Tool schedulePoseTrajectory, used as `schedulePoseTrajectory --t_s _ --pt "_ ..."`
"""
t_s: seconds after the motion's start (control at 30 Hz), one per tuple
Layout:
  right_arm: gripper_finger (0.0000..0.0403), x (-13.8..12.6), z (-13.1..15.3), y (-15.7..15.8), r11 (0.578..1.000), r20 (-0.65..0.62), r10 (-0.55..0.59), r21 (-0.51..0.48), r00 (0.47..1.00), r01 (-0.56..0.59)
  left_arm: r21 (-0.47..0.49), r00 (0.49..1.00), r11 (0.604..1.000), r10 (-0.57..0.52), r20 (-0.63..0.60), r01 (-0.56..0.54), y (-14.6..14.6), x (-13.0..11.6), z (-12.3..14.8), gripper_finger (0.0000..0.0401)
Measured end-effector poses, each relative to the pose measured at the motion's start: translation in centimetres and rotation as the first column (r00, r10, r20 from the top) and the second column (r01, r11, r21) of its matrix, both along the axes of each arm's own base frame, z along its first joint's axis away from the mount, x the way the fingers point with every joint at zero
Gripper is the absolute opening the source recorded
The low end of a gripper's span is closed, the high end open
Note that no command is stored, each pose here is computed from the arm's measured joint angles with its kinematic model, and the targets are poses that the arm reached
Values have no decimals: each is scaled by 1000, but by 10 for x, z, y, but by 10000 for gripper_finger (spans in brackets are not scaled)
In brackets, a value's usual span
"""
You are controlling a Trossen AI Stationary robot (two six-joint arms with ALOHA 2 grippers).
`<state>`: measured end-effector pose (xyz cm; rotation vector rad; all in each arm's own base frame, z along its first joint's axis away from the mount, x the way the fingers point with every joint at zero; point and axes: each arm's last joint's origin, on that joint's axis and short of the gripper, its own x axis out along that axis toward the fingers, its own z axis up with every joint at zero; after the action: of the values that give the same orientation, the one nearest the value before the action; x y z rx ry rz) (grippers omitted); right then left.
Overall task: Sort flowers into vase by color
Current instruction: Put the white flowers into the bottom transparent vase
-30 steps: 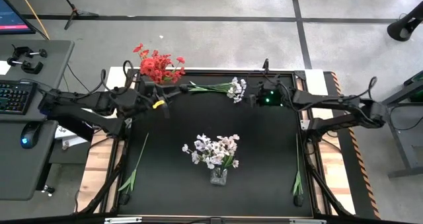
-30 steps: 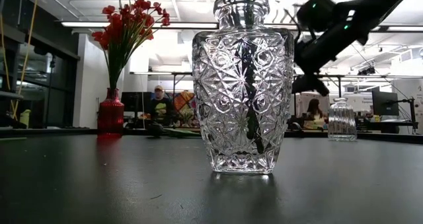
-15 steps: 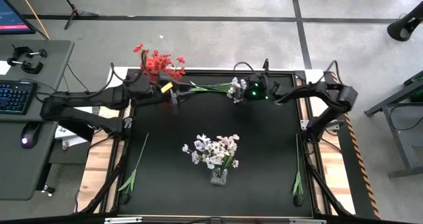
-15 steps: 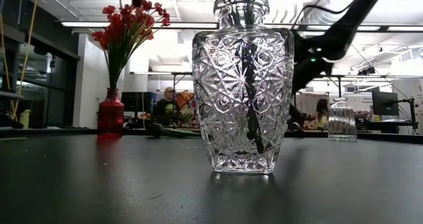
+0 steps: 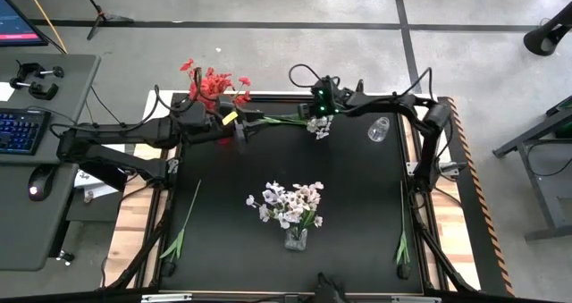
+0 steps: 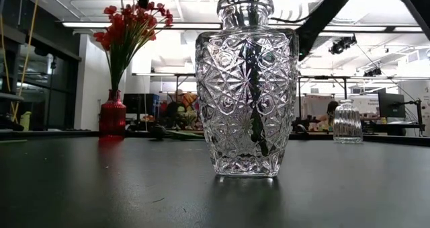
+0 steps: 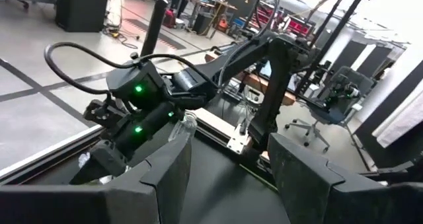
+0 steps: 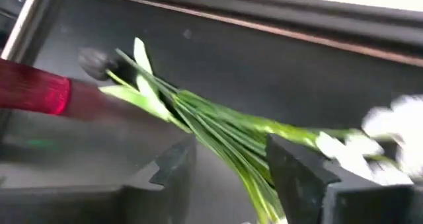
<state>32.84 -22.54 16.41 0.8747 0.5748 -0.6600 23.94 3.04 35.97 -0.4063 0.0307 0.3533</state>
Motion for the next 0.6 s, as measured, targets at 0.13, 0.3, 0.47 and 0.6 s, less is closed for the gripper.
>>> schedulePoseTrajectory --t_s 0.13,0.3,0.47,0.6 --pt "121 13 9 -3 997 11 55 -63 998 -54 -10 1000 1000 18 4 -18 0 0 0 188" --pt "84 19 13 -1 990 5 96 -100 995 -95 -38 1000 999 22 13 -21 0 0 0 188" --pt "75 16 9 1 992 -31 99 -70 995 -101 -39 1000 999 21 13 -20 0 0 0 188" --pt "65 11 4 3 992 -127 92 -79 988 -103 -39 1000 999 21 11 -21 0 0 0 188"
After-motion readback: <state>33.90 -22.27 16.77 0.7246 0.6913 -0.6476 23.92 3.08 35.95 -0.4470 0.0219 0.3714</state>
